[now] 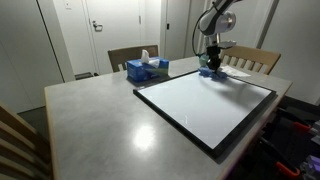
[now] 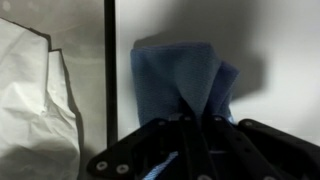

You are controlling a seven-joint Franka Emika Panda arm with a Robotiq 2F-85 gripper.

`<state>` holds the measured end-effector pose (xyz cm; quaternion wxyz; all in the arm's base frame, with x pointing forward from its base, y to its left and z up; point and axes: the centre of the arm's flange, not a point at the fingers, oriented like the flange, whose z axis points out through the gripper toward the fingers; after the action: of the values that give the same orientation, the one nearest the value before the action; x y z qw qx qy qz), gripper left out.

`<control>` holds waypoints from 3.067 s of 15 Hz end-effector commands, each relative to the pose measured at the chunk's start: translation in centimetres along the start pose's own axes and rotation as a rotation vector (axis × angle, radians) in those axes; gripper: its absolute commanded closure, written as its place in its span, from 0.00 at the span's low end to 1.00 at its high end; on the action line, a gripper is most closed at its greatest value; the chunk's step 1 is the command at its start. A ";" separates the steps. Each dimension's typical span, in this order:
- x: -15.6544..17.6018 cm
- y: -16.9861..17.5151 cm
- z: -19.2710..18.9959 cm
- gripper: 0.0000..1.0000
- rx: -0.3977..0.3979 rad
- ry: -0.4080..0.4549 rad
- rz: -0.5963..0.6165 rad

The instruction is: Use the cloth to wipe the whiteboard on the table

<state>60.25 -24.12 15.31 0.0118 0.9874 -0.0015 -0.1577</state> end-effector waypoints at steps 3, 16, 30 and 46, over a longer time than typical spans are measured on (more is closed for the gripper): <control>1.7 3.6 2.1 0.98 -0.026 0.005 0.056; -4.0 3.7 4.0 0.98 0.031 -0.150 0.340; -10.1 3.6 6.6 0.98 0.204 -0.055 0.210; -9.7 -4.2 4.5 0.98 0.162 -0.117 0.329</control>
<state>50.24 -22.37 14.65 -0.0532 0.9608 -0.1800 -0.2038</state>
